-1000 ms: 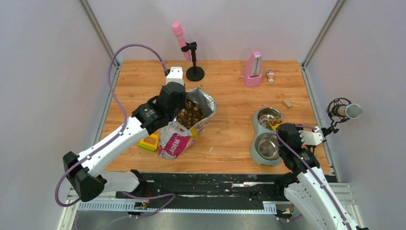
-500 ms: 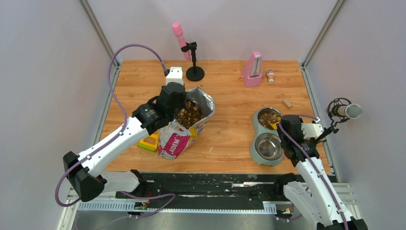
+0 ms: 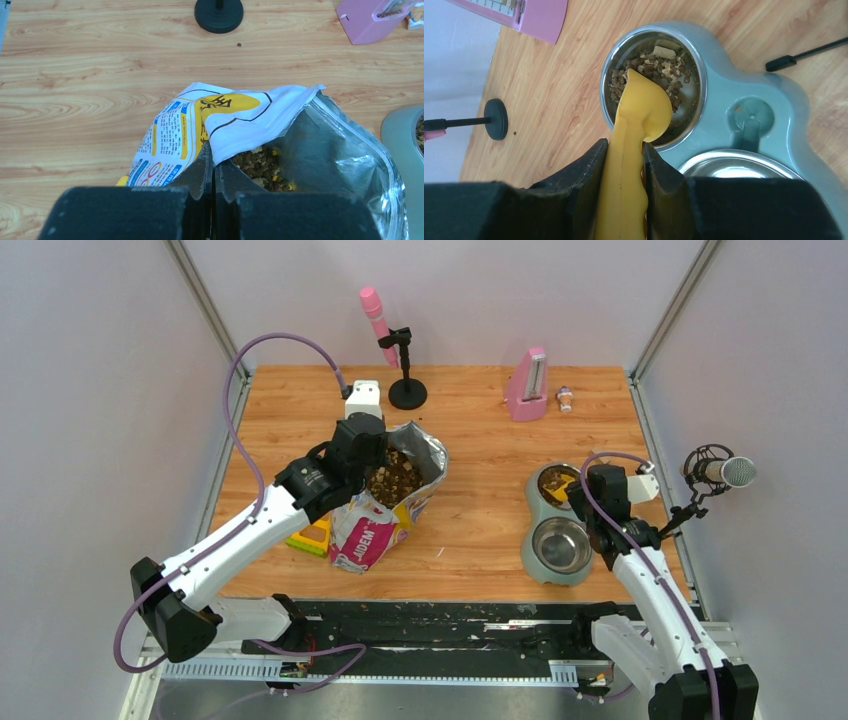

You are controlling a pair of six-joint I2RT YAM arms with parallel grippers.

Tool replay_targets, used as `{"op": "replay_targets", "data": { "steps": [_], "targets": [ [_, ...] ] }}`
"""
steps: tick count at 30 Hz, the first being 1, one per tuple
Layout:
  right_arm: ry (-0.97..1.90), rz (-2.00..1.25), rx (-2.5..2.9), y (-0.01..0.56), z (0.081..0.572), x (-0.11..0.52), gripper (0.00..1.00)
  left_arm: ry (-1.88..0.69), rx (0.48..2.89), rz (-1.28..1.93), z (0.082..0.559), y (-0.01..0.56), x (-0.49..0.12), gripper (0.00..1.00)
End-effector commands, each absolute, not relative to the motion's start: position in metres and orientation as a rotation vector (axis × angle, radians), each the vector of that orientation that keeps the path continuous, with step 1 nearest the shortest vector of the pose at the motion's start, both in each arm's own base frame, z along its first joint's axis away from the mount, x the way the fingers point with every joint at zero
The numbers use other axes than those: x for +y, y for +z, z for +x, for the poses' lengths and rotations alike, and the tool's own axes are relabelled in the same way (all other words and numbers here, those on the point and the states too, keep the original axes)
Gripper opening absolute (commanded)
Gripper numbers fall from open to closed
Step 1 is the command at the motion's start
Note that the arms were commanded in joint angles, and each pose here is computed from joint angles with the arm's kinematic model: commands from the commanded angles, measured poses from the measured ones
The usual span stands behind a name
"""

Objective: Serve the pet food

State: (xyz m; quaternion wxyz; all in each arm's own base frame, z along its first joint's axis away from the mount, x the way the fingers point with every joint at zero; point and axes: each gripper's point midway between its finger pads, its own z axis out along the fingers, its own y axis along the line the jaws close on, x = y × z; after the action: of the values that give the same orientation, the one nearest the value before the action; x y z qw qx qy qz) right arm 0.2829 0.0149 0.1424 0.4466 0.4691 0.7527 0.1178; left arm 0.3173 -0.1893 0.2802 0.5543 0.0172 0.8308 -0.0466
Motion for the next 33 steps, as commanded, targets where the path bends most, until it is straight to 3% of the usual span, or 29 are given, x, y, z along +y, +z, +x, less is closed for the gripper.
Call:
{"op": "replay_targets", "data": {
  "steps": [1, 12, 33],
  "targets": [
    [0.37, 1.063, 1.977, 0.138, 0.292, 0.037, 0.0, -0.171, 1.857, -0.035, 0.319, 0.314, -0.187, 0.0],
    [0.366, 1.011, 1.996, 0.144, 0.3, 0.04, 0.0, -0.159, 1.853, -0.043, 0.319, 0.315, -0.184, 0.0],
    [0.0, 0.868, 2.137, 0.175, 0.3, 0.005, 0.0, -0.184, 1.857, -0.032, 0.312, 0.302, -0.181, 0.0]
  ]
}}
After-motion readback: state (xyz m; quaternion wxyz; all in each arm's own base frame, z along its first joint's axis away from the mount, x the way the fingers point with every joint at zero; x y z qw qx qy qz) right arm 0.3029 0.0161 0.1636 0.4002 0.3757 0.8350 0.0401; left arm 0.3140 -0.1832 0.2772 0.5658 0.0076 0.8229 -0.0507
